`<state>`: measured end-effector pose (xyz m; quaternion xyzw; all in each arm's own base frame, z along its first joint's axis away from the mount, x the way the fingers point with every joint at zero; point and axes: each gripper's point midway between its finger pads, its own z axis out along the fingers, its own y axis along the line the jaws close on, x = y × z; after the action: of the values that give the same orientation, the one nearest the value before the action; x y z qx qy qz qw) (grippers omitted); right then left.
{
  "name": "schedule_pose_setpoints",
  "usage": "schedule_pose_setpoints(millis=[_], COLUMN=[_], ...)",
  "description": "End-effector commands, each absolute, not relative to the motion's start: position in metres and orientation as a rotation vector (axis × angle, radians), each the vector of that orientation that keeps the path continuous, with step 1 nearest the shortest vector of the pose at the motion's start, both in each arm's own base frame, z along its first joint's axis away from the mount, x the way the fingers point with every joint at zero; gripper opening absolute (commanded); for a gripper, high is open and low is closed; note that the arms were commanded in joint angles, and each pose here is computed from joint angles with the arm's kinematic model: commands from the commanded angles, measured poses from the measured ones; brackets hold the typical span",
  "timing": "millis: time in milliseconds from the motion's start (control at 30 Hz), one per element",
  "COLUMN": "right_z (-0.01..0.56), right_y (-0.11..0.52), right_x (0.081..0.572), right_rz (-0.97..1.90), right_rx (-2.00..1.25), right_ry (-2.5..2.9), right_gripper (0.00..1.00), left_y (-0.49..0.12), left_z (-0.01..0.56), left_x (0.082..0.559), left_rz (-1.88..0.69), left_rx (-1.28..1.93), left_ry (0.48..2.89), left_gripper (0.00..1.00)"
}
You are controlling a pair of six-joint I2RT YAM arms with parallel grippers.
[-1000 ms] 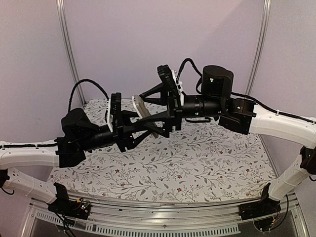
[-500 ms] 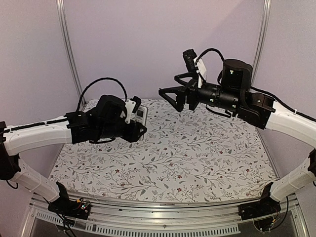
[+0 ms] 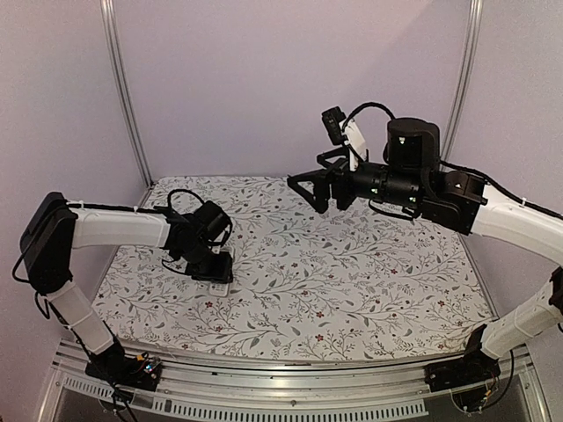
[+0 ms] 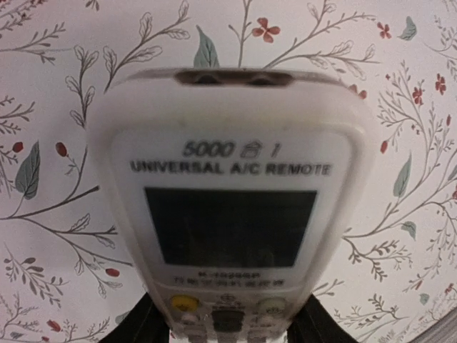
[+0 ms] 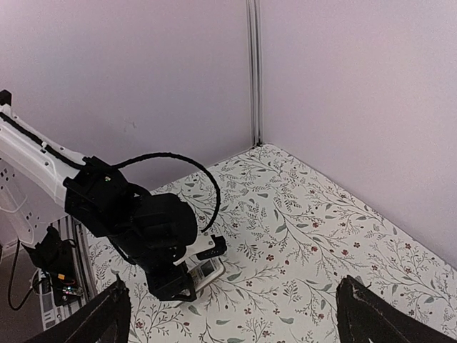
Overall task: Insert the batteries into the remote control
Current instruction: Place the remote control at the center of the board.
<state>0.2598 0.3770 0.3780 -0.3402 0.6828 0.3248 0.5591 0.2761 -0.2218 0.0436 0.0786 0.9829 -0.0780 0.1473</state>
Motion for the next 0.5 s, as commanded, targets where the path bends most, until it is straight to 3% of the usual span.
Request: schedule_pose_setpoints(millis=[0,233,400,467], right_z=[0.378,0.378,0.378,0.377], right_y=[0.365,0.365,0.364,0.364], right_x=[0.257,0.255,0.254,0.254], right_rz=[0.749,0.747,0.750,0.748], right_rx=[-0.782,-0.794,-0.800,-0.797], right_ry=[1.621,1.608,1.603,1.605], right_gripper=[0.99,0.99,0.99,0.99], left_y=[-0.223,-0.217,-0.205,-0.206], left_z=[0.033,-0.001,-0.020,-0.018], left_x=[0.271,0.267,0.269,0.271], left_rz=[-0.339,-0.322,-0.305,-0.324], left_rx=[0.121,0.097,0.020,-0.002], left_ry=[2.891,2.986,3.024,3.012], left_gripper=[0.00,0.19,0.24,0.30])
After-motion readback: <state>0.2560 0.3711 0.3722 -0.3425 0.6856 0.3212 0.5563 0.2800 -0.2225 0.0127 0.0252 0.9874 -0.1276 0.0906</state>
